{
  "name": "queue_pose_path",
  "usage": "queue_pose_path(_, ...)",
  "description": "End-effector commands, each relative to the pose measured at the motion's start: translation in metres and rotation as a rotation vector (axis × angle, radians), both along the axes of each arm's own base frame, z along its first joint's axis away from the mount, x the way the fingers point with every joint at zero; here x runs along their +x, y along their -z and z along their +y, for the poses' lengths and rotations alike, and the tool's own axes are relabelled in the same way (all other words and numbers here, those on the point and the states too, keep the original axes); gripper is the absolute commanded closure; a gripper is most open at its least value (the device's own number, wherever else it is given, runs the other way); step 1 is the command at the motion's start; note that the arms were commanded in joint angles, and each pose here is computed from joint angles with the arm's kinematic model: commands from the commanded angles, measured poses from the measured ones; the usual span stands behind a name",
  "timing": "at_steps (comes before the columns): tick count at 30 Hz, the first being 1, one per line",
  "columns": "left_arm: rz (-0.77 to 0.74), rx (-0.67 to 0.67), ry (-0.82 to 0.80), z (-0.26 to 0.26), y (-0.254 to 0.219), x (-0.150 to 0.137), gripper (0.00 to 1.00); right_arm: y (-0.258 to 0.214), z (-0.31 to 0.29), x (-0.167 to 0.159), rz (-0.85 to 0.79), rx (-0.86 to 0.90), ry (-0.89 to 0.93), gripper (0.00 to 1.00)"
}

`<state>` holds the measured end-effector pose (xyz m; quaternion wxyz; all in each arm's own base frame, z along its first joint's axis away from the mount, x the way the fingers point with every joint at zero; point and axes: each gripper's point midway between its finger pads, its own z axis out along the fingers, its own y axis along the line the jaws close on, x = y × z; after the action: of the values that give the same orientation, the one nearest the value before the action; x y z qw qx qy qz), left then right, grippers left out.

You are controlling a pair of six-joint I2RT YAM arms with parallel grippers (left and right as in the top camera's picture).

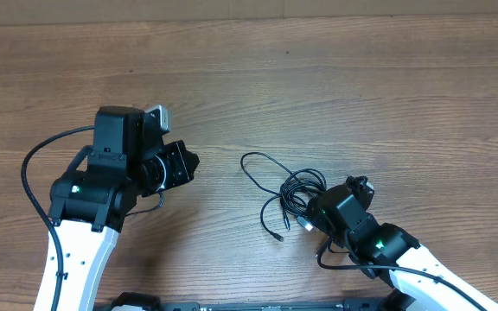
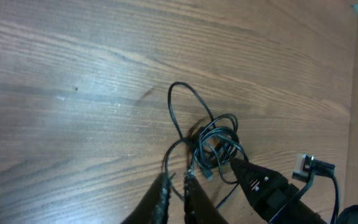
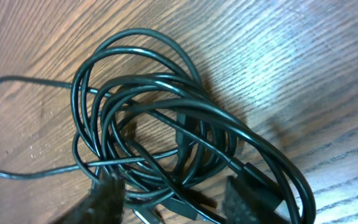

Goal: Untangle cables

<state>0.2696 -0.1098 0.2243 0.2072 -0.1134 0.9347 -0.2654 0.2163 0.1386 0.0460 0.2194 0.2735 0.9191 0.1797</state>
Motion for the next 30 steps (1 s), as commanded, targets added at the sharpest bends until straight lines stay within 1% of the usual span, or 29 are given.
queue_pose_path(1, 0.030, 0.004, -0.016, 0.000, 0.002, 0.001, 0.82, -0.002, -0.001, 0.004, -0.019, -0.004, 0.010, 0.43)
queue_pose_path(3, 0.054, 0.004, -0.013, -0.003, 0.006, 0.001, 0.81, -0.002, -0.001, 0.004, -0.020, -0.002, 0.010, 0.36)
queue_pose_path(5, 0.079, 0.004, -0.004, -0.008, 0.012, 0.001, 0.78, -0.002, 0.000, 0.005, -0.022, -0.001, 0.010, 0.25)
queue_pose_path(7, 0.102, 0.007, 0.016, -0.015, 0.019, 0.001, 0.74, -0.003, 0.000, 0.005, -0.024, 0.001, 0.010, 0.21)
queue_pose_path(8, 0.118, 0.012, 0.048, -0.025, 0.025, 0.001, 0.69, -0.003, 0.000, 0.005, -0.025, 0.001, 0.010, 0.20)
queue_pose_path(10, 0.129, 0.018, 0.087, -0.038, 0.032, 0.003, 0.67, -0.003, -0.001, 0.006, -0.027, -0.003, 0.013, 0.20)
queue_pose_path(12, 0.140, 0.024, 0.122, -0.050, 0.040, 0.006, 0.66, -0.003, -0.003, 0.007, -0.036, -0.015, 0.022, 0.09)
queue_pose_path(14, 0.152, 0.029, 0.148, -0.060, 0.049, 0.009, 0.67, -0.004, -0.003, 0.007, -0.036, -0.015, 0.022, 0.08)
queue_pose_path(19, 0.190, 0.041, 0.172, -0.078, 0.074, 0.020, 0.70, -0.013, -0.007, 0.003, -0.042, -0.028, 0.008, 0.00)
queue_pose_path(25, 0.277, 0.035, 0.151, -0.099, 0.105, 0.024, 0.72, -0.033, -0.007, 0.004, -0.089, 0.011, 0.009, 0.00)
queue_pose_path(30, 0.343, 0.046, 0.163, -0.122, 0.130, 0.017, 0.75, -0.034, -0.007, 0.004, -0.092, 0.012, 0.010, 0.00)
